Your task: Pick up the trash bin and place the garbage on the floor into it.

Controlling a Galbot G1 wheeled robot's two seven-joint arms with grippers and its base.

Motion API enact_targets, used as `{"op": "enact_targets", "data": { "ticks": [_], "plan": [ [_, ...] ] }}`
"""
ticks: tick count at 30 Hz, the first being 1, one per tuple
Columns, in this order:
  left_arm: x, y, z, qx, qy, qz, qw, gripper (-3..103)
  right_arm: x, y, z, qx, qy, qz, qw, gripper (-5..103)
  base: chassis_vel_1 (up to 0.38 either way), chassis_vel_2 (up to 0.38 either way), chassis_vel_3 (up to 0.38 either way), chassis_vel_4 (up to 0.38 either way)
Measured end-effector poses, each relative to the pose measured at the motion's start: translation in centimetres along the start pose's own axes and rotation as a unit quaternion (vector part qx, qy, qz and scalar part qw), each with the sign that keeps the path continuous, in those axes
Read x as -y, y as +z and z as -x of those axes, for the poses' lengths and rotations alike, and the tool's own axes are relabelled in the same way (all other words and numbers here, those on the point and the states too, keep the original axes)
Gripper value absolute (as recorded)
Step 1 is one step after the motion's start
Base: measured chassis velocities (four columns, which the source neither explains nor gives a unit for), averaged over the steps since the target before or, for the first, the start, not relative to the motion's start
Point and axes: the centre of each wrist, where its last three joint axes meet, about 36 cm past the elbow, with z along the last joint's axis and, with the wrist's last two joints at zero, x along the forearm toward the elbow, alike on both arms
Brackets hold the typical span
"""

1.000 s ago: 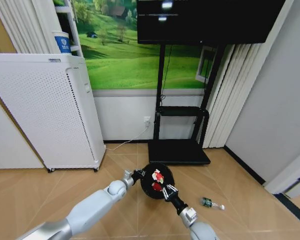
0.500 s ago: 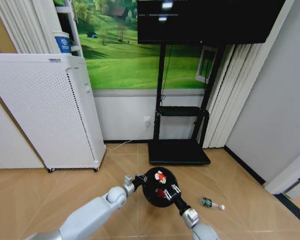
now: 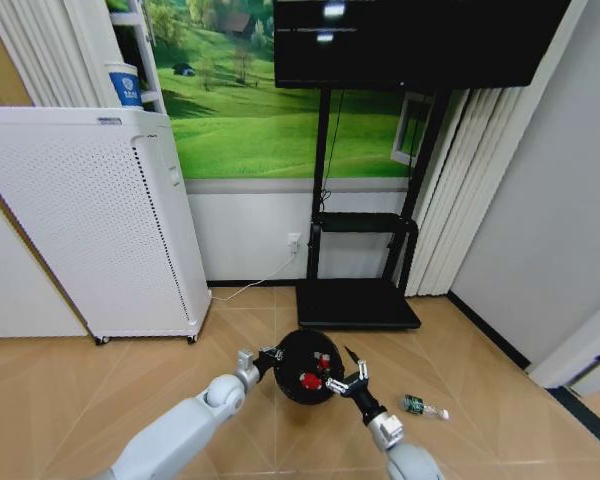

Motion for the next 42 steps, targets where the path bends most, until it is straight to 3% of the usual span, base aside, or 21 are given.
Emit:
{"op": "enact_targets", "data": {
  "ticks": [2,7,9,10,13,17,27,28,30,34,42],
  "plan": [
    [-1.0,-0.1,-1.3,0.003,-0.011,-0.001,0.9999,3,1.4,0.4,0.3,-0.003,0.032,0.002,0.999,100,0.000,0.000,0.000,0.000],
    [-1.2,-0.4,-1.9,0.008,-0.013,-0.002,0.9999,3,2.1,0.7,0.4,-0.016,0.041,-0.009,0.999,100,0.000,0.000,0.000,0.000],
    [-3.2,-1.4,-3.9,0.025,-0.038,-0.004,0.9989,3,6.0,3.9,-0.6,-0.091,0.056,-0.076,0.991,100,0.000,0.000,0.000,0.000],
    [-3.2,-1.4,-3.9,0.025,-0.038,-0.004,0.9989,3,6.0,3.9,-0.6,-0.091,0.056,-0.076,0.991,100,0.000,0.000,0.000,0.000],
    [-4.8,-1.7,-5.9,0.032,-0.063,-0.006,0.9975,3,10.4,7.2,-2.6,-0.168,0.022,-0.148,0.974,100,0.000,0.000,0.000,0.000],
    [-5.5,-1.9,-6.5,0.038,-0.074,-0.010,0.9965,3,12.2,8.2,-3.2,-0.194,0.006,-0.174,0.965,100,0.000,0.000,0.000,0.000],
    [-6.7,-1.0,-9.5,0.044,-0.101,-0.023,0.9937,3,18.7,11.5,-1.7,-0.243,-0.049,-0.291,0.924,100,0.000,0.000,0.000,0.000],
    [-6.7,-1.0,-9.5,0.044,-0.101,-0.023,0.9937,3,18.7,11.5,-1.7,-0.243,-0.049,-0.291,0.924,100,0.000,0.000,0.000,0.000],
    [-6.7,-0.7,-9.8,0.047,-0.103,-0.025,0.9932,3,20.7,11.5,-1.6,-0.257,-0.080,-0.309,0.912,100,0.000,0.000,0.000,0.000],
    [-6.5,-0.1,-10.0,0.050,-0.105,-0.029,0.9927,3,22.9,11.0,-2.3,-0.272,-0.118,-0.322,0.899,100,0.000,0.000,0.000,0.000],
    [-6.4,0.3,-10.0,0.056,-0.109,-0.033,0.9919,3,24.7,11.0,-3.7,-0.305,-0.169,-0.321,0.881,100,0.000,0.000,0.000,0.000]
  ]
}}
